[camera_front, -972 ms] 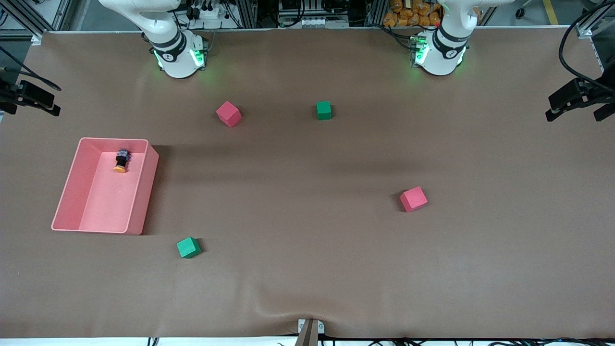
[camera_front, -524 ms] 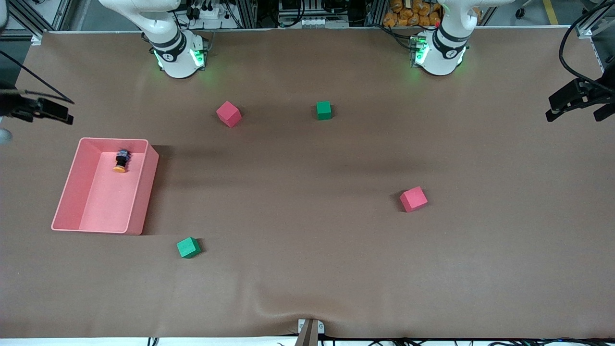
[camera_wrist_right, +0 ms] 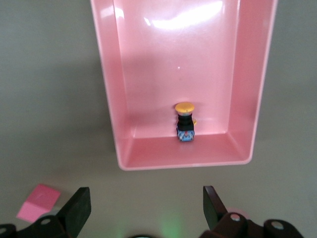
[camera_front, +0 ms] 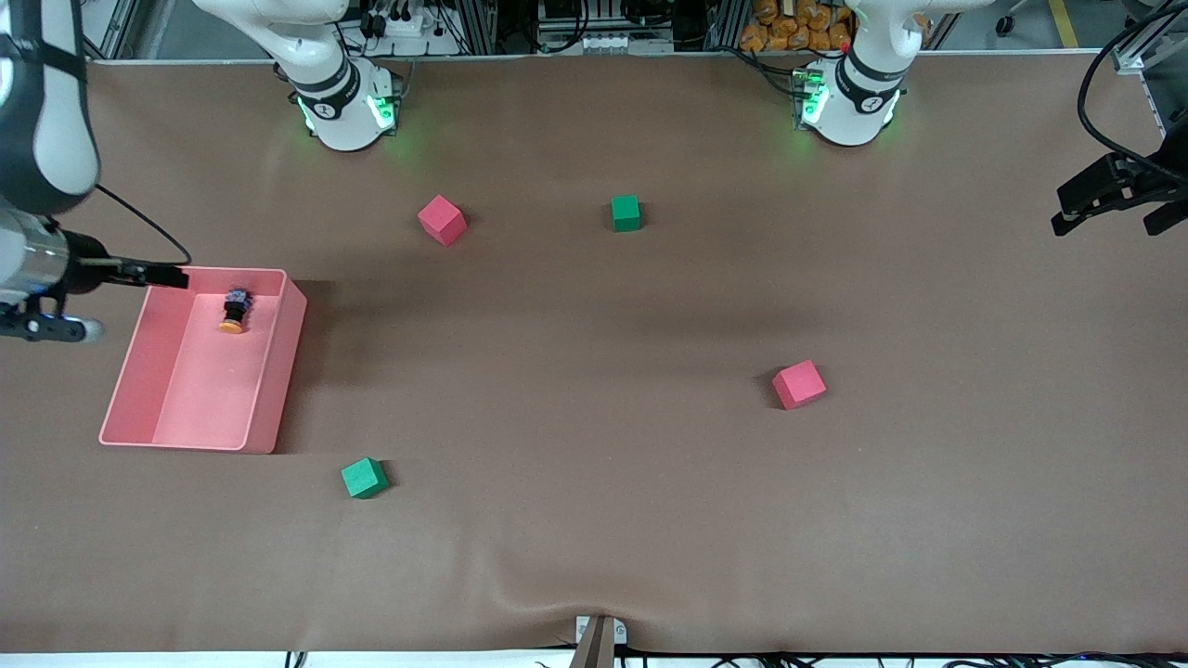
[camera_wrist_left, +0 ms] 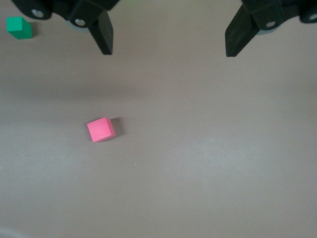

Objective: Place and upright button with both arms
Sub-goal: 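Reach the right gripper down into the pink tray over the button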

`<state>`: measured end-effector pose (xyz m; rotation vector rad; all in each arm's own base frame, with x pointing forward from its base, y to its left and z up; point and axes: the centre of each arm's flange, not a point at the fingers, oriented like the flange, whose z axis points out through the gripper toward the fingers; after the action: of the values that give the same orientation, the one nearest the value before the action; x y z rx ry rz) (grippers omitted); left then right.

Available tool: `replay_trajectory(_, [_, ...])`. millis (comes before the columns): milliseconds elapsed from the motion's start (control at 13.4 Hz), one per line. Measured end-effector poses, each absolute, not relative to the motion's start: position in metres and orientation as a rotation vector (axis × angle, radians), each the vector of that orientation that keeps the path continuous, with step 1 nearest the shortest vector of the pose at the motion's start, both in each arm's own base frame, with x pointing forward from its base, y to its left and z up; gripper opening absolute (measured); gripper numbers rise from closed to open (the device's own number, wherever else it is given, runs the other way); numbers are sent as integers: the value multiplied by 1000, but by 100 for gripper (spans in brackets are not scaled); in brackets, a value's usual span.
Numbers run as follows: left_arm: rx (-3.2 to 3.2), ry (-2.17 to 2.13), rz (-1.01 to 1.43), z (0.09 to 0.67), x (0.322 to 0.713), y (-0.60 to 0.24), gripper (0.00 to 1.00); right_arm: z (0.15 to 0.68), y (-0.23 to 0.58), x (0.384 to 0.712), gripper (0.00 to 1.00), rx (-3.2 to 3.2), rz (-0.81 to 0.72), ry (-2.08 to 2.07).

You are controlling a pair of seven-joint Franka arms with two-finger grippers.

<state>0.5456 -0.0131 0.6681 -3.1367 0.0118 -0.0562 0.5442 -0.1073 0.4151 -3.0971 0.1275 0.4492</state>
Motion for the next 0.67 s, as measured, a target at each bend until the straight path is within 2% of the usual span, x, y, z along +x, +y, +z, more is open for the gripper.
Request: replay_trajectory(673, [-3137,15,-52,667,546,-14,100,260,-158,536,100,-3062,500,30])
